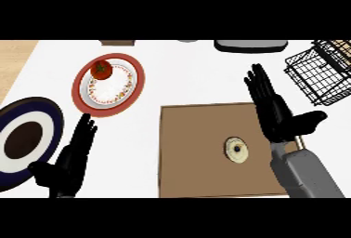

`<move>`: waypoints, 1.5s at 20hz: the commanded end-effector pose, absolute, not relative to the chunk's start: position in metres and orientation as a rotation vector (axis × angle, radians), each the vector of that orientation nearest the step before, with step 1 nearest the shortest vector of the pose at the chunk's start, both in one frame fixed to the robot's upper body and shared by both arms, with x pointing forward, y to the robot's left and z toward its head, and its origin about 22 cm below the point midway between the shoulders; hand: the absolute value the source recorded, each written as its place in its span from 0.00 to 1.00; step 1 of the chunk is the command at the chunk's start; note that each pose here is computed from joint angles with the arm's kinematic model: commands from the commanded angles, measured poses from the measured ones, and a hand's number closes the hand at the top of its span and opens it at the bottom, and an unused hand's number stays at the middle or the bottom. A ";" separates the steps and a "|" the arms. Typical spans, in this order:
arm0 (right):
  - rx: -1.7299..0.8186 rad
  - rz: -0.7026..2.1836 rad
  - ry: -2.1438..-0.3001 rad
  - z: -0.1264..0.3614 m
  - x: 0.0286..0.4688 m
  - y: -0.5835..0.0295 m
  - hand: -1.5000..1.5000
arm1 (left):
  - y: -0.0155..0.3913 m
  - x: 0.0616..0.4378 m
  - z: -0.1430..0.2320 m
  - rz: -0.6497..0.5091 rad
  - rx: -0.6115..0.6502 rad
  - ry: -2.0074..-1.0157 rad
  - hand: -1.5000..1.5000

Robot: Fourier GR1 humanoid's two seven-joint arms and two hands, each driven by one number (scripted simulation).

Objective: Pick the cupcake from the tray and place it in the tiered basket

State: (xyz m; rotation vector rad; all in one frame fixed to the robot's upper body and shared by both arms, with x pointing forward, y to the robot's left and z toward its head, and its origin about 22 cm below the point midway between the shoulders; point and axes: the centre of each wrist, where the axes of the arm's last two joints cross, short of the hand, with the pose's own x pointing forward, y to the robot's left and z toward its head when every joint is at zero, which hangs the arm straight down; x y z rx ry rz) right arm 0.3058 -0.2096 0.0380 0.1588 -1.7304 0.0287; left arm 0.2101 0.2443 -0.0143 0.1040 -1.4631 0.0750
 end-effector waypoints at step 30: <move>-0.445 0.736 -1.653 0.142 0.143 -0.351 0.00 | 0.199 0.268 0.035 -0.074 0.205 -1.669 0.50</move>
